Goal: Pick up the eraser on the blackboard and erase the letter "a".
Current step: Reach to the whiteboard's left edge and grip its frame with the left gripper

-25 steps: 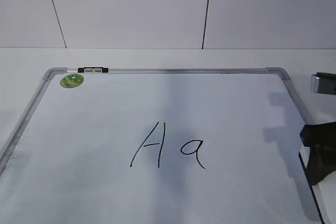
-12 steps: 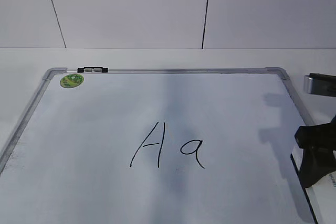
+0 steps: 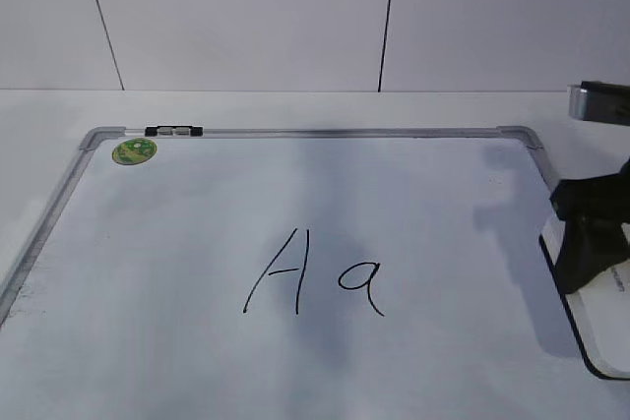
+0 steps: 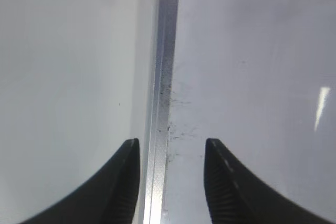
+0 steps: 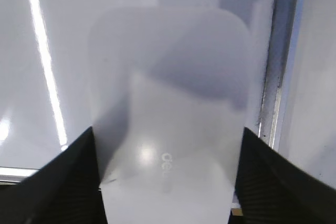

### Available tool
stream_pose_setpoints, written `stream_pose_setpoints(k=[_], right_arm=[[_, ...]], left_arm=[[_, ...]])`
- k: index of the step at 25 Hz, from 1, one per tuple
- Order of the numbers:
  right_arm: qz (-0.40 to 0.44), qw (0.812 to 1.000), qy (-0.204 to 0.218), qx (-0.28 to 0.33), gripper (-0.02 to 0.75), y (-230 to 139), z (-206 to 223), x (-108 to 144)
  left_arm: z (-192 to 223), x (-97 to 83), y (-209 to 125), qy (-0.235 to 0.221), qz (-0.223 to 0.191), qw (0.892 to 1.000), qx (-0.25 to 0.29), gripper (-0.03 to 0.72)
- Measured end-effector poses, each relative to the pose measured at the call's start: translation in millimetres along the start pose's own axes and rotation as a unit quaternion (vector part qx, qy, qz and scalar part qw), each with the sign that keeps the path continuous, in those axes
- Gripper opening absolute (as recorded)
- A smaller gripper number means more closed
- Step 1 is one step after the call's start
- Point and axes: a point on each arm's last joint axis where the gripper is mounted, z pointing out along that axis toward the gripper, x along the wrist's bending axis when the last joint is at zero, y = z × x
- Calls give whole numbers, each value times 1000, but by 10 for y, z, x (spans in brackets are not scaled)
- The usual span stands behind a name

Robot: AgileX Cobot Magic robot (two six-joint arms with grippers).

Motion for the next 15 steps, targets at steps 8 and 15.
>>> stream_pose_setpoints(k=[8,15], right_arm=[[-3,1000,2,-18,538,58,-107,18],[-4,1000,2,-17,538,57,-108,18]], left_arm=[[413,87,138,17,-5,1000,20,309],[738,149,170,24,-13,998,54,309]])
